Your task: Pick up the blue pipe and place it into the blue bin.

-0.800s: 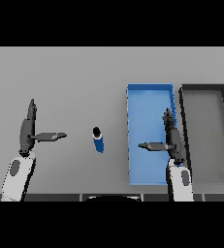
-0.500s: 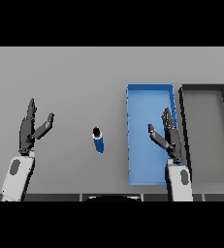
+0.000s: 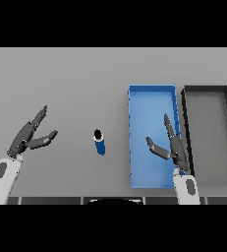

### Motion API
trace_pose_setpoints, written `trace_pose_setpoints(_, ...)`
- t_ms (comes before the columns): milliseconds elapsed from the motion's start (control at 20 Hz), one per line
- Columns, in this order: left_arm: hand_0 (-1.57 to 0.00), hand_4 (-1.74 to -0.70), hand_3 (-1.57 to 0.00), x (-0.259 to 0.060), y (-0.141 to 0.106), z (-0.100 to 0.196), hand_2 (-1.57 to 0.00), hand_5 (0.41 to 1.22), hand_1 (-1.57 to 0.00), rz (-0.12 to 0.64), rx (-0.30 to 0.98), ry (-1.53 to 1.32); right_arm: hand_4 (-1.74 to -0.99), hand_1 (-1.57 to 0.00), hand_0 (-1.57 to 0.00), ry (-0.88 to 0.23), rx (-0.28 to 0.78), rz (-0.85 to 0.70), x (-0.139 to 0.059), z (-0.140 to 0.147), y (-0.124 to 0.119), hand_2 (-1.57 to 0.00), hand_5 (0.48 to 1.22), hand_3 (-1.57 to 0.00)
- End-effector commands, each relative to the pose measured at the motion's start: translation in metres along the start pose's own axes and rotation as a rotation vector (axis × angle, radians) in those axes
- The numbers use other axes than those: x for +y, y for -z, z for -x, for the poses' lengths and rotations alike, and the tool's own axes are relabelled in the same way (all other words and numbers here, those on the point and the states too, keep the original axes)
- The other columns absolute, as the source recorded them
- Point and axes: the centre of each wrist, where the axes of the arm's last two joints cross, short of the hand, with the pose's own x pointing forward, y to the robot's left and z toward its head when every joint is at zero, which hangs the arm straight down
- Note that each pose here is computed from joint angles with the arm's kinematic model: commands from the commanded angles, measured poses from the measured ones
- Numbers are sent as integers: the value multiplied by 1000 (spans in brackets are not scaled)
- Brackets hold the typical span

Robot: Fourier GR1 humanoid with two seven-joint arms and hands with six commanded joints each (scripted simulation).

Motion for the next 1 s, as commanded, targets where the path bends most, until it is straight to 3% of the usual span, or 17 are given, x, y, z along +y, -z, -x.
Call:
trace_pose_setpoints(0,1,-1090,1,-3,-2,-1,1,596,1,41,-18,-3,-1186,1,1,-1,-5,-7,0,1,1,1,598,1)
trace_pose_setpoints(350,1,-1158,1,-57,-7,-12,1,497,1,311,-33,-33,-1208,1,1,-7,-26,-29,-2,1,-3,1,612,1)
trace_pose_setpoints(750,1,-1193,1,-109,7,-4,1,465,1,364,-58,-13,-1230,1,1,-2,-37,-16,7,-5,-8,1,622,1)
trace_pose_setpoints(950,1,-1191,1,-132,29,5,1,467,1,386,-15,-56,-1223,1,1,9,-29,-15,6,-6,-9,1,618,1)
